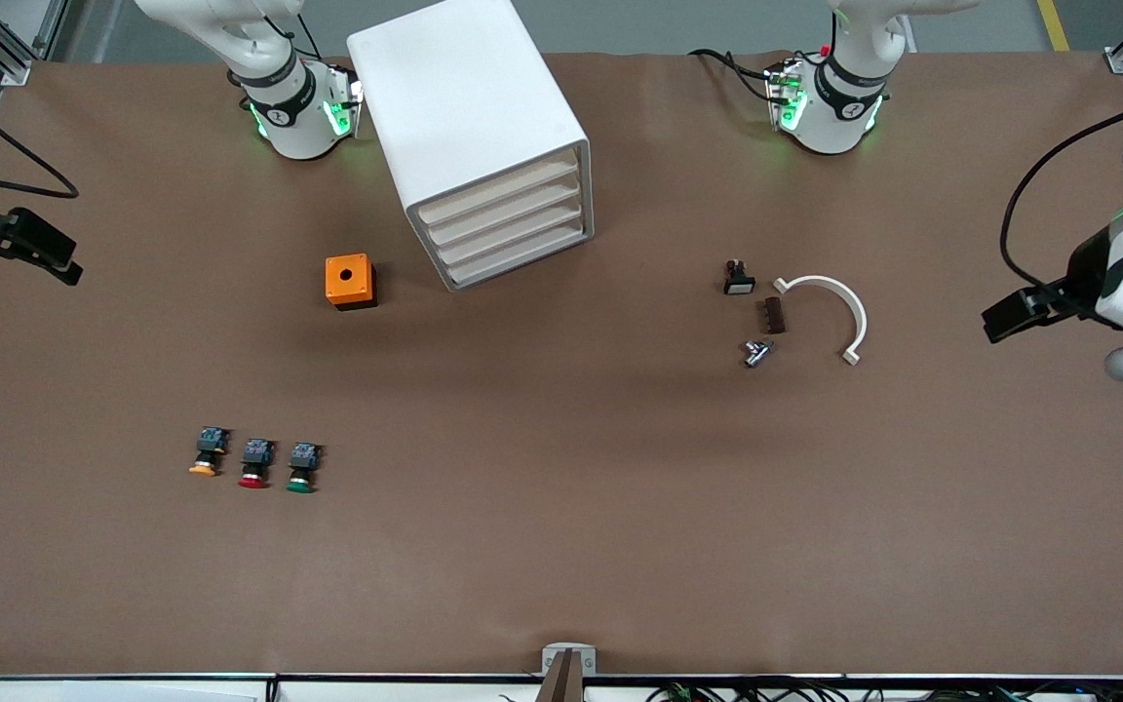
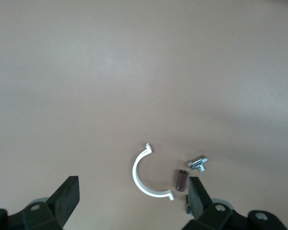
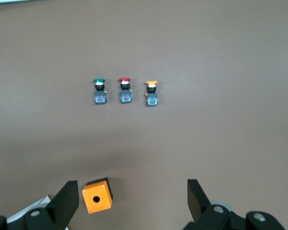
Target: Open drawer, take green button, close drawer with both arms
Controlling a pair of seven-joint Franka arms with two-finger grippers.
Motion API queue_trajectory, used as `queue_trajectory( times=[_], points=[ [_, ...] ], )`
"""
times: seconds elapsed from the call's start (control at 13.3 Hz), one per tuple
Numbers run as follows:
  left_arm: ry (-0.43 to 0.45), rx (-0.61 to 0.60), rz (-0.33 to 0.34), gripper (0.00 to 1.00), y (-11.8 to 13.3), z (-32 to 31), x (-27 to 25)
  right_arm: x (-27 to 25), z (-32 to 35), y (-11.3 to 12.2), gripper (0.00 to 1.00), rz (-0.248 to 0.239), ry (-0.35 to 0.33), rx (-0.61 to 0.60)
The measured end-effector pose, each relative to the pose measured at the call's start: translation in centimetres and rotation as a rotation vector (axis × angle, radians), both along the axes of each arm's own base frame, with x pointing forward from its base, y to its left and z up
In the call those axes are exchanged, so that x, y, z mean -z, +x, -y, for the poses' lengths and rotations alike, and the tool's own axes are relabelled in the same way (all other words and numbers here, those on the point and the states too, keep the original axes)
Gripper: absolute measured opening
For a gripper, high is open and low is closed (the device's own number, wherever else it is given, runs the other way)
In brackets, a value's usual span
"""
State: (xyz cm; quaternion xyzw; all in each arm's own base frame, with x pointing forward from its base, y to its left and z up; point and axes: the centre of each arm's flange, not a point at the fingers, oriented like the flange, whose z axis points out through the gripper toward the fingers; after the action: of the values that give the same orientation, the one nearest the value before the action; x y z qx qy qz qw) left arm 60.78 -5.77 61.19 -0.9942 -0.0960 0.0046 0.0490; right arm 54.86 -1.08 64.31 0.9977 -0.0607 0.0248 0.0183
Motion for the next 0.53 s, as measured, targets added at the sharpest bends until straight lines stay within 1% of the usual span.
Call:
queue_trajectory(
  times=[0.15, 0.38, 0.53],
  points=[
    [-0.005, 0.026, -0.015, 1.0, -2.0, 0.5, -0.4, 0.0, 0.1, -0.3, 1.0, -0.019, 0.0, -0.008],
    [-0.052, 0.043, -0.04, 1.0, -5.7, 0.7, -0.5, -0.1, 0.1, -0.3, 1.0, -0.019, 0.0, -0.015],
    [-0.056, 0.056, -0.03, 1.0, -8.0, 0.7, -0.5, -0.1, 0.4, -0.3, 1.0, -0.019, 0.0, -0.01]
  ],
)
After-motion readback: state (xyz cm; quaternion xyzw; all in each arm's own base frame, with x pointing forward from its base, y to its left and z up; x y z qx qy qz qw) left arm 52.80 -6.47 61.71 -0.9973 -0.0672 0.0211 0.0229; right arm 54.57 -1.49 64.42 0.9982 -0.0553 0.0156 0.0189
